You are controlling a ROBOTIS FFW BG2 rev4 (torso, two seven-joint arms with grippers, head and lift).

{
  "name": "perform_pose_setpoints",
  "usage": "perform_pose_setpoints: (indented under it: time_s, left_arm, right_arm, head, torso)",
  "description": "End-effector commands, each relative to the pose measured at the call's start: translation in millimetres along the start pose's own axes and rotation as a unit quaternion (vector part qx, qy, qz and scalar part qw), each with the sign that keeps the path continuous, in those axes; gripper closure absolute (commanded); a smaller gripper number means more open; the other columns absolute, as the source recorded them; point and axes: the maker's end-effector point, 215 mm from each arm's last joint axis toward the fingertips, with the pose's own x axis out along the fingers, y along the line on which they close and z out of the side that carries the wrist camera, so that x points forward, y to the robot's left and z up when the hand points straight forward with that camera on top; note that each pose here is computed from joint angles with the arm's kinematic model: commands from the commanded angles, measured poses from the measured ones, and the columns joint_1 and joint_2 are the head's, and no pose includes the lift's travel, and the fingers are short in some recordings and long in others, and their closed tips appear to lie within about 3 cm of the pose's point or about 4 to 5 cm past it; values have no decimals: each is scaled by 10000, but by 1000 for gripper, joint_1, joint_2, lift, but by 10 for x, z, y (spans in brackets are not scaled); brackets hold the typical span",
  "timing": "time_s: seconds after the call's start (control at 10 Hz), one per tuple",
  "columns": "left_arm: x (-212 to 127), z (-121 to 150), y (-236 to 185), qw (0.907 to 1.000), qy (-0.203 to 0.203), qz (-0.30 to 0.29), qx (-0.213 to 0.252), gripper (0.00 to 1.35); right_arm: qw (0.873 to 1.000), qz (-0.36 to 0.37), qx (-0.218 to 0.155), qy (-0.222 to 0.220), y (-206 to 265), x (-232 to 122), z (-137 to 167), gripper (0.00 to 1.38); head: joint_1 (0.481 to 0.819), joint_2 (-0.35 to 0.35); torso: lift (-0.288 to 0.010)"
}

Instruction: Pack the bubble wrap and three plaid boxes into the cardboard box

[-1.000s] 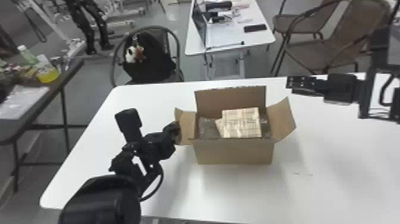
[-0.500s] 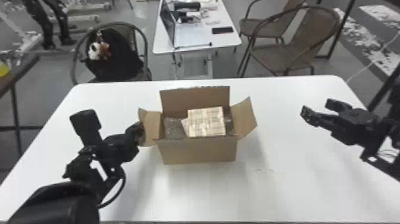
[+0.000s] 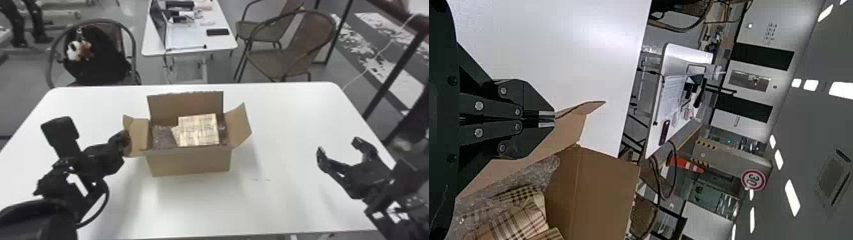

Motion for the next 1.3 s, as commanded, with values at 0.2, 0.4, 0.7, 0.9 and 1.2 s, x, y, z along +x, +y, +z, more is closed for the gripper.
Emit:
perform_pose_setpoints:
  time_s: [0.2, 0.4, 0.7, 0.9, 1.2]
  left_arm:
    - [-30, 191, 390, 9951, -290, 940, -103, 1213]
    - [-276, 414, 788, 9739, -1025, 2020, -113, 1213]
    - [-797, 555, 1370, 9282, -1899, 3161, -490, 1213]
    - [-1115, 461, 1643, 9066, -2048, 3623, -696, 1213]
    - [-1561, 346, 1920, 8669, -2275, 4354, -847, 1213]
  right_arm:
    - [9999, 64, -44, 141, 20, -9, -143, 294]
    - [9998, 60, -22, 174, 22, -12, -176, 294]
    - [9997, 66, -11, 232, 13, -13, -201, 294]
    - [9997, 69, -3, 253, 12, -18, -212, 294]
    - [9997, 73, -4, 253, 16, -18, -196, 294]
  head:
    - [695, 11]
    - [695, 63]
    - [695, 133]
    - [695, 183]
    - [695, 239]
  torso:
    - [-132]
    - [-132]
    - [-132]
    - [-132]
    - [-132]
